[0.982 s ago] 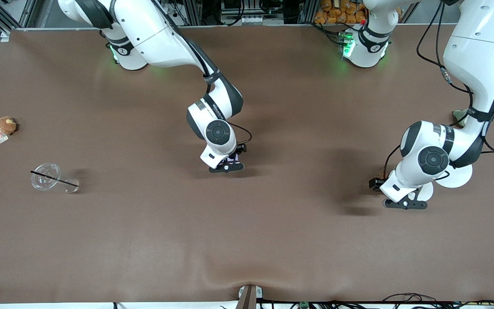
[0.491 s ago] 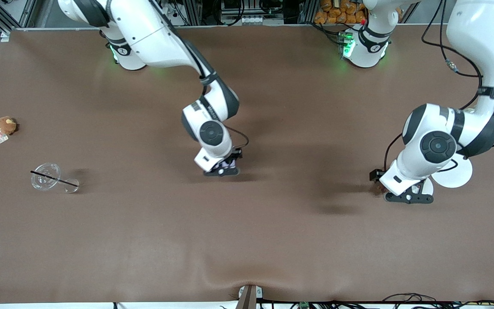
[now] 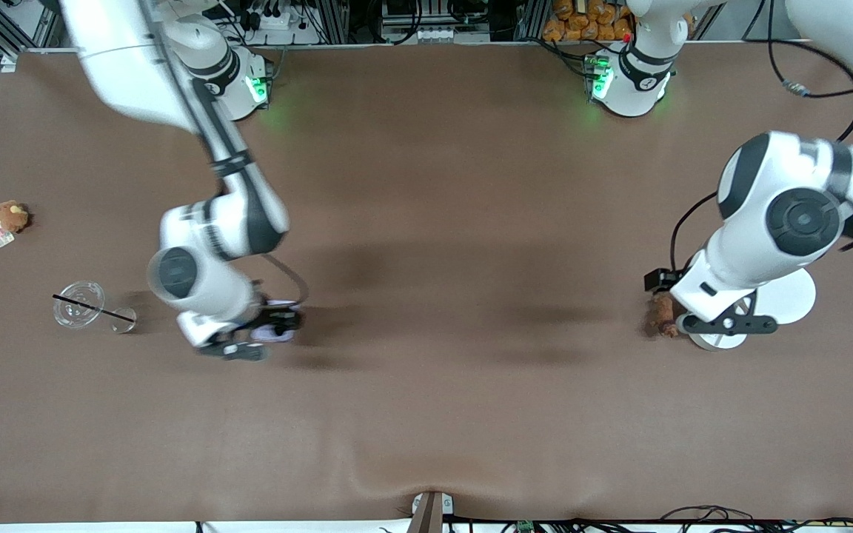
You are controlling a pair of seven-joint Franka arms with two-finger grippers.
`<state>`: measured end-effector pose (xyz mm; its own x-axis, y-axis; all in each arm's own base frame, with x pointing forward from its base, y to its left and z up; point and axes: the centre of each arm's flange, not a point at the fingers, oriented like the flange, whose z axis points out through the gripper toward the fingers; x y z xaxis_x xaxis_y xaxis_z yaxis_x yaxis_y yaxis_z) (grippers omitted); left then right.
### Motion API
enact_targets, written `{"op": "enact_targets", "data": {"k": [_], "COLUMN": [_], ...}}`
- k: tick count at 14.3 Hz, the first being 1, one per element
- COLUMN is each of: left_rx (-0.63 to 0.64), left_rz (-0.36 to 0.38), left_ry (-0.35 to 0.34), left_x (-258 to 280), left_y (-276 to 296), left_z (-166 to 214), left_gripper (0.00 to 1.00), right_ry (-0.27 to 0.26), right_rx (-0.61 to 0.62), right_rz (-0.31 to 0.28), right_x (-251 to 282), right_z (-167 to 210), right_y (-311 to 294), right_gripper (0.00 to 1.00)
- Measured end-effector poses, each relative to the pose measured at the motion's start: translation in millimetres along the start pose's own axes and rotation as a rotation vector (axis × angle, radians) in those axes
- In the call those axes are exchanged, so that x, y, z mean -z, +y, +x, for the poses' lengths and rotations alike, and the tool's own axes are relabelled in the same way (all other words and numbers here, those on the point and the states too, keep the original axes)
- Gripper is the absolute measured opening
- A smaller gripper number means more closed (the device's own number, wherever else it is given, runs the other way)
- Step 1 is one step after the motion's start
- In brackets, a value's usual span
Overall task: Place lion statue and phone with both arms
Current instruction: 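Lower the lion beside the white lamp and open the left gripper, then carry the phone toward the glass cup while the left gripper withdraws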
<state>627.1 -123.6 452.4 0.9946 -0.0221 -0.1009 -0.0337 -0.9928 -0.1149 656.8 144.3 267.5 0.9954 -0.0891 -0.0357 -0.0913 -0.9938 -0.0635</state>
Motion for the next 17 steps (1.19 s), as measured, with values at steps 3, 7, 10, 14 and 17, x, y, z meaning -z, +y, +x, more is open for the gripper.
{"op": "enact_targets", "data": {"k": [3,7,10,14,17], "left_rx": [0.026,0.049,0.068,0.086,0.104], "left_rz": [-0.05,-0.048,-0.035,-0.052,-0.077], "left_ry": [-0.013,0.004,0.048,0.095,0.114], "left_x": [71.0,112.7,147.0,183.1,198.1], "left_y": [-3.4,-16.4,-23.9,-28.8,-35.2], "left_z": [-17.8,-30.7,-49.2,-74.9,-86.1], "left_gripper": [1.0,1.0,1.0,1.0,1.0], "right_ry": [-0.018,-0.069,-0.101,-0.121,-0.126], "right_rx": [0.041,0.038,0.037,0.031,0.038], "right_rz": [0.0,0.004,0.004,0.003,0.004], "right_x": [-7.1,-31.9,-54.9,-69.4,-72.5], "right_z": [15.9,16.1,12.9,10.6,10.1], "right_y": [96.0,178.9,181.1,185.2,197.0], "right_gripper": [0.84,0.84,0.84,0.84,0.84]}}
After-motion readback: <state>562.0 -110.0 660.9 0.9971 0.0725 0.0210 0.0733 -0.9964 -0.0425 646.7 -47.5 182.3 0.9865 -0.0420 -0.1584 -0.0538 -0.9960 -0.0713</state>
